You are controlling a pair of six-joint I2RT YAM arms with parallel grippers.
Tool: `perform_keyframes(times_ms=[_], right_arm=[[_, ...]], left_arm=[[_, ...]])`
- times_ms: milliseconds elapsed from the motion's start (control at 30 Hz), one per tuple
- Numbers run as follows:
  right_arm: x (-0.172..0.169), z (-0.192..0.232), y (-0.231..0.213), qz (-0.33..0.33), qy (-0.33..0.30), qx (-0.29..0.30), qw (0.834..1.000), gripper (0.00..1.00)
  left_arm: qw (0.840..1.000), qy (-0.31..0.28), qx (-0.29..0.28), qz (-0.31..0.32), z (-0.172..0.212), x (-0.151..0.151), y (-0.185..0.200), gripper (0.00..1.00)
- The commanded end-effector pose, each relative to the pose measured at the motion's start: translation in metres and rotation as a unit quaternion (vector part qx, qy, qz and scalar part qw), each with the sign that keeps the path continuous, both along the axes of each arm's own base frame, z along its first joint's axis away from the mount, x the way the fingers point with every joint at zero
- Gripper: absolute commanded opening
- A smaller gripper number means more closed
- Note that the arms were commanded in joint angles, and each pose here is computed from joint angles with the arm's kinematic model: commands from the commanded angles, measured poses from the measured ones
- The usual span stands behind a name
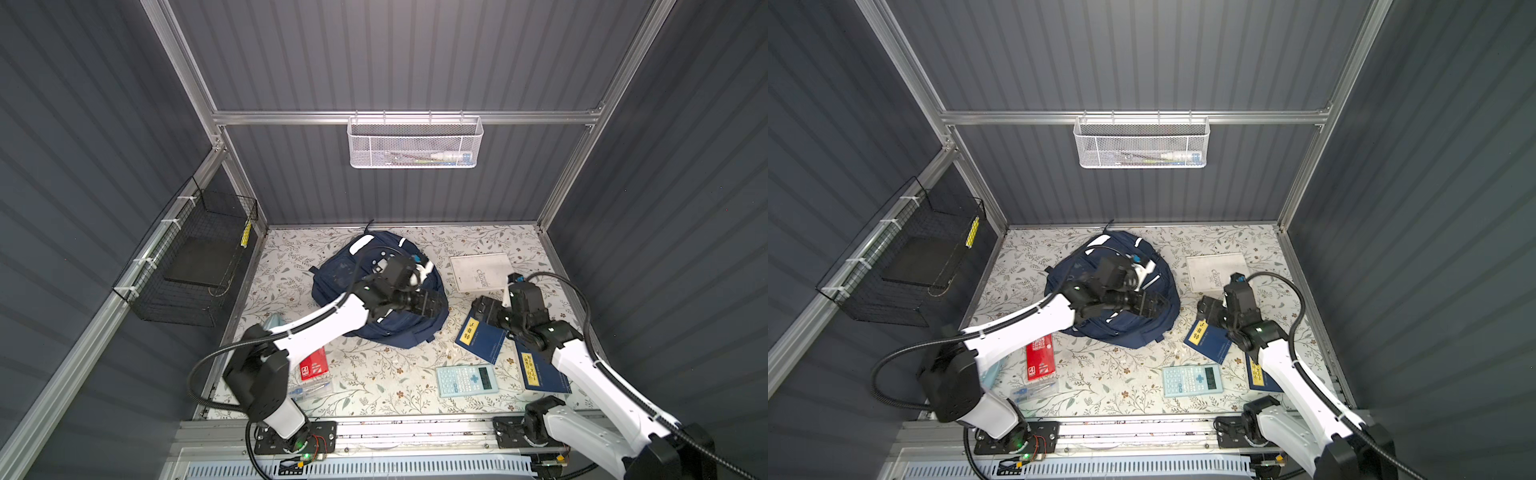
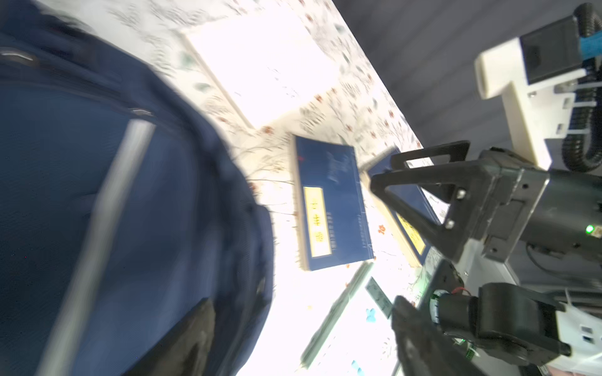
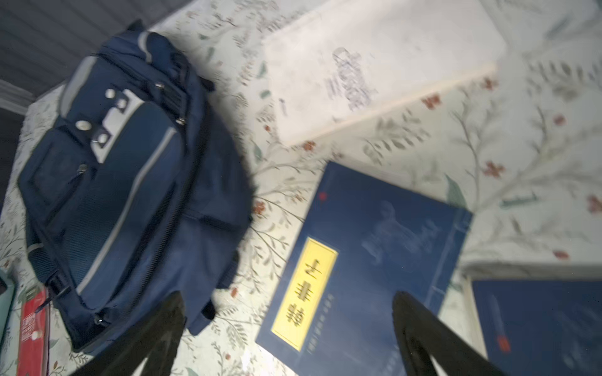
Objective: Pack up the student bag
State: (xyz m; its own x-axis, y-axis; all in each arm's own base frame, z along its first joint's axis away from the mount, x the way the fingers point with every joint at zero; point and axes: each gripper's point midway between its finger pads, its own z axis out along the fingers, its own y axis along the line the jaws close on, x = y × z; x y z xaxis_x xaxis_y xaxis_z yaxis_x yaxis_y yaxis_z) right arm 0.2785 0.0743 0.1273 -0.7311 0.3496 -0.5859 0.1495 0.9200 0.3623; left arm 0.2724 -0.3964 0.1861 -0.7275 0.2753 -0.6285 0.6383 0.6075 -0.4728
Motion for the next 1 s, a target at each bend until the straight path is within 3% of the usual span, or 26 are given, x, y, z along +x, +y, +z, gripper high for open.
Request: perform_keyframes(times_ms=[0,133,367,467,600,767,867,967], right_arm=[[-0.033,-0.035,-0.017,-0.050,0.091,0.038,0.994,0.99],[-0.040,-0.059,-0.028,-0.076,0.124,0.090,0.985,0.97],[-0.038,-0.084,-0.029,-0.080,0.150,0.131,0.977,0.85],[-0.037,-0.091,-0.032,-0.087,0.153,0.137,0.975,0.79],[-0.036,-0.096,-0.026,-0.078,0.154,0.170,0.970,0.76],[-0.035,-0.106,-0.021,-0.076,0.161,0.216,0.960,0.75],[-0.032,-0.108,-0.018,-0.074,0.154,0.234,0.957,0.82],[-0.022,-0.096,-0.006,-0.048,0.111,0.283,0.951,0.83]], left_arm=[[0.999,0.001,-0.008,-0.045,-0.006,-0.011,-0.052,0.80],[0.998,0.030,0.008,-0.053,-0.046,-0.005,-0.093,0.70],[0.997,0.056,0.042,-0.039,-0.109,0.011,-0.114,0.53],[0.996,0.061,0.067,-0.021,-0.131,0.015,-0.110,0.41],[0.994,0.070,0.083,-0.007,-0.161,0.018,-0.108,0.15],[0.991,0.101,0.086,0.008,-0.189,0.011,-0.100,0.07],[0.988,0.118,0.096,0.012,-0.203,0.002,-0.093,0.02],[0.986,0.132,0.100,0.013,-0.214,-0.009,-0.089,0.00]])
